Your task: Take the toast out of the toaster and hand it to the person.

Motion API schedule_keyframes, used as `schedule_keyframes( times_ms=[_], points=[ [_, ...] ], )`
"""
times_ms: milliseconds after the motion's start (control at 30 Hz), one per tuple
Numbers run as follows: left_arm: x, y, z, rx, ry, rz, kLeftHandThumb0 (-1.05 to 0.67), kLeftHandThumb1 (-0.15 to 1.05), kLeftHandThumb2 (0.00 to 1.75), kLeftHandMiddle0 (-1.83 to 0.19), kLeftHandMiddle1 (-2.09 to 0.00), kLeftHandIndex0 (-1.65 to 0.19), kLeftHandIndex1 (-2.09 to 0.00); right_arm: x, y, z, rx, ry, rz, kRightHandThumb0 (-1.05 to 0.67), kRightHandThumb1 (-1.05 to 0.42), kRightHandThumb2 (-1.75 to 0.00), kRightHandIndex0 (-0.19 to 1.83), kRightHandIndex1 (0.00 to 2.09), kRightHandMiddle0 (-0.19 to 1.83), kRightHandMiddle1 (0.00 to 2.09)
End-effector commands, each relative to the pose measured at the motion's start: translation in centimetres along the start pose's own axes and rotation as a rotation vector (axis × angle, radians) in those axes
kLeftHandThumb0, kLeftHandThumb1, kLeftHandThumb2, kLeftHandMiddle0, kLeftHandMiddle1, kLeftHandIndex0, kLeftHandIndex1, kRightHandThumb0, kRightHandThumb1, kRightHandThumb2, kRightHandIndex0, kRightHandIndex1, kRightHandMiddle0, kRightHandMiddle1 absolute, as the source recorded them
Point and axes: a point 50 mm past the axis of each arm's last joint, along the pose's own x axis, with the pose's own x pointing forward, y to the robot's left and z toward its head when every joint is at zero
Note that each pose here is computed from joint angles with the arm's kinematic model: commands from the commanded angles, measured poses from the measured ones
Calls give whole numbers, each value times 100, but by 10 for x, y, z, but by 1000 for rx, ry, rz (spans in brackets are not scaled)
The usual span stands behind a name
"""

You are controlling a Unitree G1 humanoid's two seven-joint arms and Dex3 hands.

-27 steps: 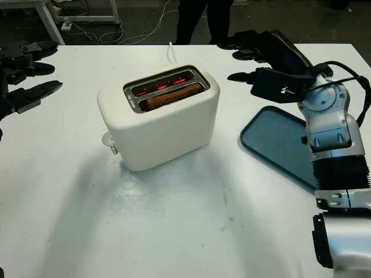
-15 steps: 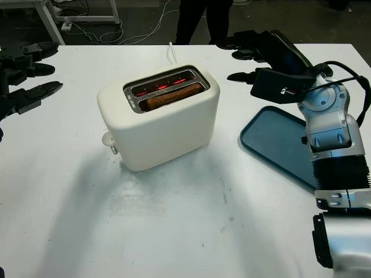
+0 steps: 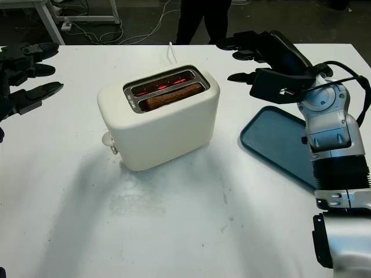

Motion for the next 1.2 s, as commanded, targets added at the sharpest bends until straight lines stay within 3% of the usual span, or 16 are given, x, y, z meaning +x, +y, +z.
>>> schedule_keyframes(
  times_ms=[0,200,567,833,1167],
  points=[
    [1,1,6,17,-17,4,-9,92,2,-32,-80,-65,-6,-4,-2,-2,15,1,-12,-20,-90,0,65,0,59,0],
    [0,-2,4,0,-14,16,-11,92,1,-32,-81,-65,-6,-8,3,-8,93,8,-14,-19,-90,0,59,0,57,0],
    [3,-10,-4,-87,-25,20,-13,92,3,-28,-83,-64,-6,-15,14,-19,95,-7,-51,-24,-91,0,66,4,61,2],
    [9,-18,0,-19,-39,3,-25,92,3,-30,-88,-65,-7,-16,18,-19,103,-4,-43,-18,-90,0,67,3,61,1],
    [13,-26,1,-98,-56,-13,-23,92,5,-18,-102,-61,-8,-14,17,-18,127,-10,-40,-21,-91,0,64,1,59,0]
  ],
)
